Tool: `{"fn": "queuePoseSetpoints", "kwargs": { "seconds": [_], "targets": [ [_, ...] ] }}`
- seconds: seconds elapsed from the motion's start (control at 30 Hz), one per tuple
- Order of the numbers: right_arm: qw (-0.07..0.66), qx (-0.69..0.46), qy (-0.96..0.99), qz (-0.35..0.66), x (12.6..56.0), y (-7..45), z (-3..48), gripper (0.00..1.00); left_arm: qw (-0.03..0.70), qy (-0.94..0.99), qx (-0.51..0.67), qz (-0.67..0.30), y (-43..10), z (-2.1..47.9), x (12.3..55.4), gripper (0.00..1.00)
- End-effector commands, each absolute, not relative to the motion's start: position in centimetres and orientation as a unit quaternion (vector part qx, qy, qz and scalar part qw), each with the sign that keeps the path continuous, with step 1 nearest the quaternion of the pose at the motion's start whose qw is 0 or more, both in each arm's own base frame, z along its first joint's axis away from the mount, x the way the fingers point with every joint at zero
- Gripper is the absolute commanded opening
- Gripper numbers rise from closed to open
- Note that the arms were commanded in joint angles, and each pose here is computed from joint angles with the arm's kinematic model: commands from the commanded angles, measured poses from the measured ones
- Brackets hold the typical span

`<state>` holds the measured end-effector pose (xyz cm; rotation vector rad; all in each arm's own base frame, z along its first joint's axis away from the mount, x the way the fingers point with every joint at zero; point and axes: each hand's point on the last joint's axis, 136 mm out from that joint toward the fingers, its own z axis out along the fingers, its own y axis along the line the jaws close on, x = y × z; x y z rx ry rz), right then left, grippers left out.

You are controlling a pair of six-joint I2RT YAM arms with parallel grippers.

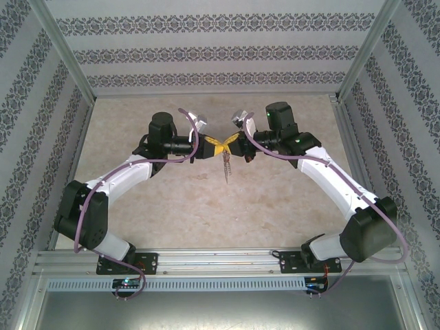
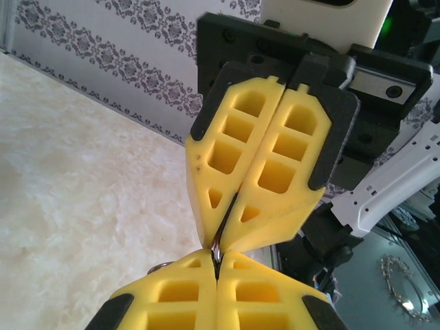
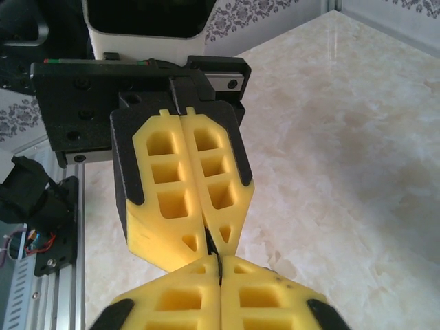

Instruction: Put the keys on the keyring

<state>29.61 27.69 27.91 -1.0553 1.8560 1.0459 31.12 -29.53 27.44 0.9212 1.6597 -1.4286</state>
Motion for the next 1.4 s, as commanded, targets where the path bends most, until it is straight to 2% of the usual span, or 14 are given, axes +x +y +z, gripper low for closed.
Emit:
{"fn": "queuePoseSetpoints", "kwargs": {
  "seconds": [0.0, 0.03, 0.1, 0.33, 0.6, 0.8, 1.37],
  "targets": [
    [0.414, -0.401, 0.698, 0.425, 29.7, 27.9, 30.8, 0.27, 0.413, 0.635, 0.355, -0.547, -29.9, 28.7, 31.3, 0.0],
    [0.424, -0.389, 0.7, 0.423, 29.8, 27.5, 31.3, 0.34, 0.421, 0.636, 0.35, -0.543, -29.8, 28.8, 31.5, 0.0],
    [0.44, -0.365, 0.705, 0.42, 30.2, 26.8, 32.1, 0.41, 0.435, 0.638, 0.343, -0.535, -29.6, 29.2, 31.7, 0.0],
    [0.491, -0.279, 0.727, 0.39, 30.3, 23.4, 32.8, 0.5, 0.484, 0.632, 0.312, -0.519, -28.8, 30.3, 32.5, 0.0],
    [0.534, -0.167, 0.76, 0.333, 31.0, 19.3, 30.4, 0.52, 0.497, 0.617, 0.285, -0.539, -28.9, 31.5, 33.5, 0.0],
    [0.547, -0.139, 0.749, 0.347, 30.3, 18.7, 29.0, 0.52, 0.507, 0.611, 0.286, -0.537, -28.8, 32.4, 33.5, 0.0],
    [0.563, -0.191, 0.718, 0.362, 29.3, 21.6, 28.5, 0.55, 0.501, 0.606, 0.285, -0.549, -29.1, 34.0, 33.8, 0.0]
  ]
}}
